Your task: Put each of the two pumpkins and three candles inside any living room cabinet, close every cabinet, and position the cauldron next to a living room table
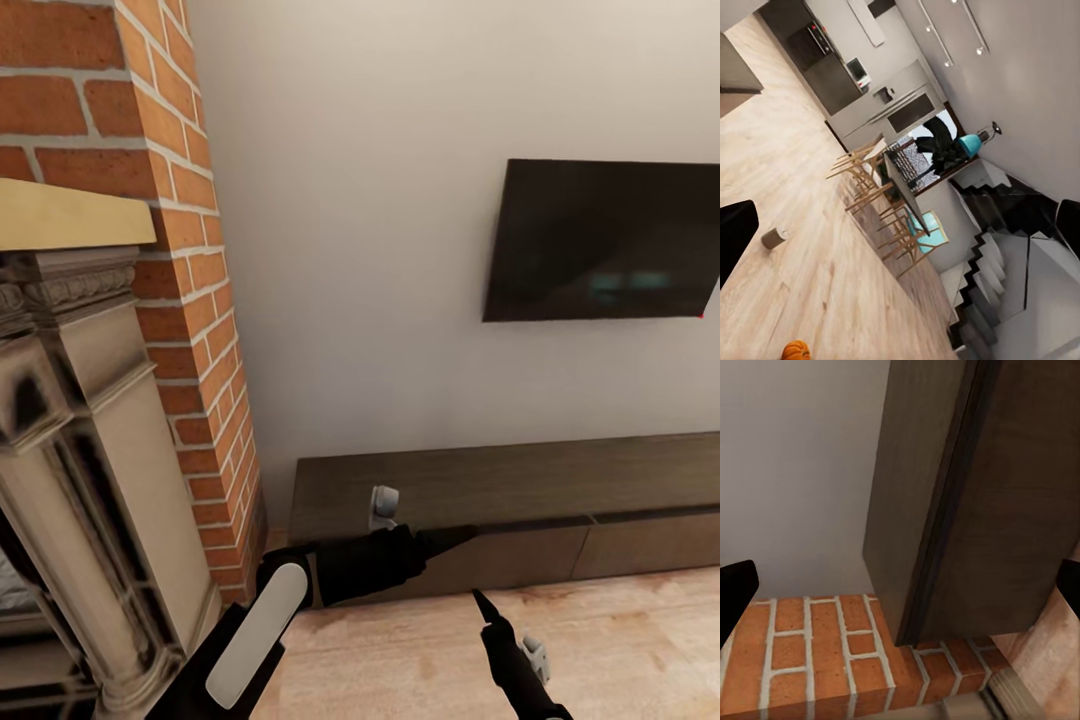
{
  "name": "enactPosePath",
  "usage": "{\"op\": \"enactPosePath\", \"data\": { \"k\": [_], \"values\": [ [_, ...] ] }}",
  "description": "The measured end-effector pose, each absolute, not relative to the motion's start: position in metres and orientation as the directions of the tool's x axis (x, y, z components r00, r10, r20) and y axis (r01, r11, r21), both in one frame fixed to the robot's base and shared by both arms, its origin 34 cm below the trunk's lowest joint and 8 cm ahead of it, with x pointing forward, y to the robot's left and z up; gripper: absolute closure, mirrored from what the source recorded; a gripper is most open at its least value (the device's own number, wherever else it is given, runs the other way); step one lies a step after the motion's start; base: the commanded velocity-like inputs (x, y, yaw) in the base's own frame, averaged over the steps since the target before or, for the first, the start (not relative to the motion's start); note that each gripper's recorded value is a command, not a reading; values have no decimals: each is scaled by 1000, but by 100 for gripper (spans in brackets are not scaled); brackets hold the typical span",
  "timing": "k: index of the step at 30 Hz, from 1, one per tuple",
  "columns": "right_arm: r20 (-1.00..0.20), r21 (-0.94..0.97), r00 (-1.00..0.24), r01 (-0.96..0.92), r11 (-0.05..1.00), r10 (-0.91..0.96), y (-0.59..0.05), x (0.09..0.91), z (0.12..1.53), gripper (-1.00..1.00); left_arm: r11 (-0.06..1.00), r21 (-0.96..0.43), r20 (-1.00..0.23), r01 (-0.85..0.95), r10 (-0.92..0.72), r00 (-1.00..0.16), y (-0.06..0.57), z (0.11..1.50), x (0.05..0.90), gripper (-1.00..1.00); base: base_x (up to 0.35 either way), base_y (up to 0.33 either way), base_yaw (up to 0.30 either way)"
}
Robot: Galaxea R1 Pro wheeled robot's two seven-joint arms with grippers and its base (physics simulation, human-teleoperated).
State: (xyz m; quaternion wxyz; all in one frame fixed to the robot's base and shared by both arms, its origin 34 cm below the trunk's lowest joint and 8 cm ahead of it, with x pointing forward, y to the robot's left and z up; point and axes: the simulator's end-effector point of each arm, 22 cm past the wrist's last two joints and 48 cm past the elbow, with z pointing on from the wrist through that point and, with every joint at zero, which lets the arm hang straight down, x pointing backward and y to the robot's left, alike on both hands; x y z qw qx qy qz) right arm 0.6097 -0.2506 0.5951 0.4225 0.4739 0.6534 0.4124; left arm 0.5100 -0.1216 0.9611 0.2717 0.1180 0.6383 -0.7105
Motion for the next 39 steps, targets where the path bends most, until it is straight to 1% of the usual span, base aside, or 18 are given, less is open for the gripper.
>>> {"op": "enactPosePath", "data": {
  "k": [11, 22, 39],
  "values": [
    [-164, 965, -181, 175, 196, 970, -260, 612, 596, -100, -36, -843, -515, 537, -235, -824, -121, 940, 508, -100, 0, 0, 0],
    [-146, 979, -136, 122, 163, 980, -277, 613, 590, -100, -38, -842, -516, 538, -231, -825, -123, 918, 503, -100, 0, 0, 0],
    [-148, 984, -132, 80, 160, 980, -279, 608, 565, -100, -37, -842, -517, 538, -231, -824, -122, 883, 497, -100, 0, 0, 0]
  ]
}}
